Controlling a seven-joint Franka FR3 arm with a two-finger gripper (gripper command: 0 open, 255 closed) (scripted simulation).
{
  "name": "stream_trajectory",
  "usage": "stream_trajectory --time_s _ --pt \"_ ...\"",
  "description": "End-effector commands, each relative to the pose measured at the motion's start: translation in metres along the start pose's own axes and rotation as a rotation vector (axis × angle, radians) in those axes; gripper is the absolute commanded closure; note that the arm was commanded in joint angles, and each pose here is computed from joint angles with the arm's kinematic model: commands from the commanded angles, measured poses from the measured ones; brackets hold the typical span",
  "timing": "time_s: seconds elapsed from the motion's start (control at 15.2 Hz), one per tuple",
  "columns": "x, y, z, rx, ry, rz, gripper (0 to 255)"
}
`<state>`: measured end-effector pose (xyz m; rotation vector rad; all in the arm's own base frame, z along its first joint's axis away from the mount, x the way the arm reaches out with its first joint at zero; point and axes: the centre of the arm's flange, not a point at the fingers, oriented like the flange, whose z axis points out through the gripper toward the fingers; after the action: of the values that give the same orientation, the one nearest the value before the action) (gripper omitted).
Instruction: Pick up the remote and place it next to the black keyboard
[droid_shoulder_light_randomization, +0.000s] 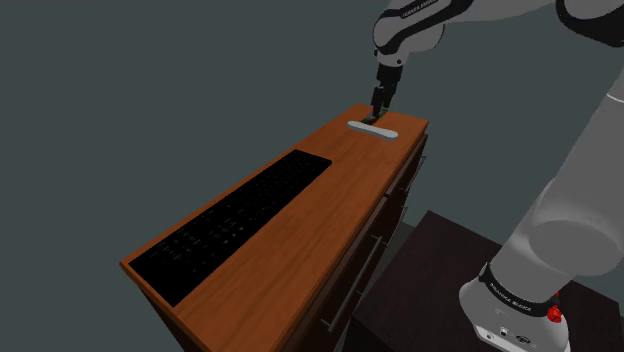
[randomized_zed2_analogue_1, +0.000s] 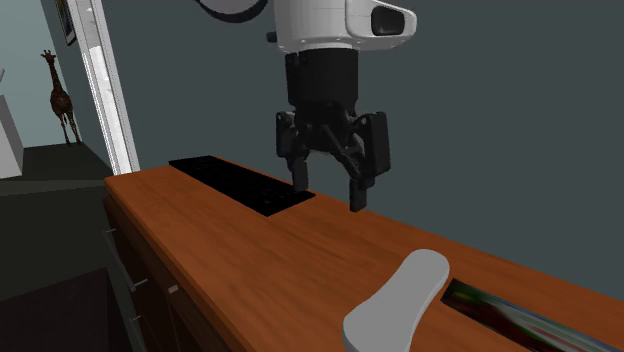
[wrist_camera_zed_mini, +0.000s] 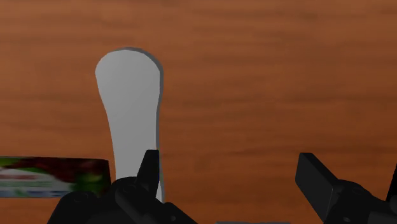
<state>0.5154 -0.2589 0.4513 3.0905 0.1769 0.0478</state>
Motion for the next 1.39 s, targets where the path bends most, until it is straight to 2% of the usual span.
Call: stream_trajectory --time_s 0.0,0.53,0.99,1.32 --pt "0.011 0.019 0.019 0.005 -0.008 -0.001 0" --pt "0.056 0.091 0.087 0.028 -0.039 -0.002 0" --pt "0.054 0.09 0.124 0.028 -0.039 -0.002 0" --pt "0.054 0.09 0.127 0.028 -0.039 -0.002 0"
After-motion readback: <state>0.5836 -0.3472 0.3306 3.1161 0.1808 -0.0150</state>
